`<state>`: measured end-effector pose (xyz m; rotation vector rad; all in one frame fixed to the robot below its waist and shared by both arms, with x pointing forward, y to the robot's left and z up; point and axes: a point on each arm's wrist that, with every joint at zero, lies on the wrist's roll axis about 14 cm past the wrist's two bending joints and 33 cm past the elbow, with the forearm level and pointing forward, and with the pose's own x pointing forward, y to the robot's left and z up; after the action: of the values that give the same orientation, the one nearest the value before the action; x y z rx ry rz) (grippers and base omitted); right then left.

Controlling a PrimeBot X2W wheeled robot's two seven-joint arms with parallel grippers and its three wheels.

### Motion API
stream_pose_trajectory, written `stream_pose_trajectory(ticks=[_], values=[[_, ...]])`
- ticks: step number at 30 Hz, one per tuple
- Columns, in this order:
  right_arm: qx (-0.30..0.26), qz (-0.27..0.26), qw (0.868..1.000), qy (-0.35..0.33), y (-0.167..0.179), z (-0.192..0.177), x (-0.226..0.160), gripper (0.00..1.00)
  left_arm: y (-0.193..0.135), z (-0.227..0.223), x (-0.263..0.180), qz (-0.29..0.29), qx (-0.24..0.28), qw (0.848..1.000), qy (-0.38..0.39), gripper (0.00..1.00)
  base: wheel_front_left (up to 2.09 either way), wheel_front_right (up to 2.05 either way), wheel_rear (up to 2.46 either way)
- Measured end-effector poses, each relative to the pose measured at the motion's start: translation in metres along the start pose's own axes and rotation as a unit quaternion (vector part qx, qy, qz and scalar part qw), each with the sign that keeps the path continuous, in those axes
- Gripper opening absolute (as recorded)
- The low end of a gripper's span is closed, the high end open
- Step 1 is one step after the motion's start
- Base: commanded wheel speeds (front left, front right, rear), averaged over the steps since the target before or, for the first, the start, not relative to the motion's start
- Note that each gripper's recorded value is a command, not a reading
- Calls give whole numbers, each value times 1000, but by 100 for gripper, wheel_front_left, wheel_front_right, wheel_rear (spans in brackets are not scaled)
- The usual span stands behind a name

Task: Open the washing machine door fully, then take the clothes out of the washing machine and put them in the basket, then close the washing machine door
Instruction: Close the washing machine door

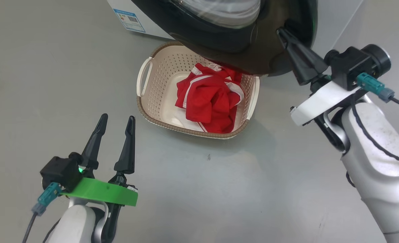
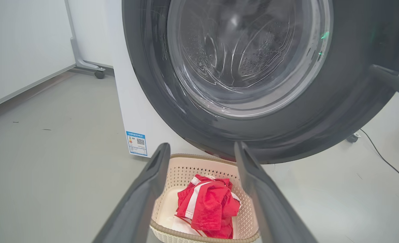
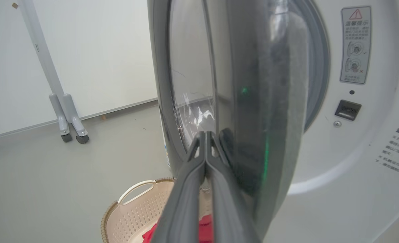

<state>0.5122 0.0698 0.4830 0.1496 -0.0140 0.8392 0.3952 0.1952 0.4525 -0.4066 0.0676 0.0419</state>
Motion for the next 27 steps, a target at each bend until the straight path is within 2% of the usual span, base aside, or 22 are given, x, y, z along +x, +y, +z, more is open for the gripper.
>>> stream_pose_trajectory(ticks=[16,27], values=[[-44,-52,997,-23,-85,13,34,0,-10,-21,26,-17,-13,1000,23,100,0,0,0],[-50,-71,996,-27,-119,11,62,0,1,-33,35,-1,-16,999,35,100,0,0,0]])
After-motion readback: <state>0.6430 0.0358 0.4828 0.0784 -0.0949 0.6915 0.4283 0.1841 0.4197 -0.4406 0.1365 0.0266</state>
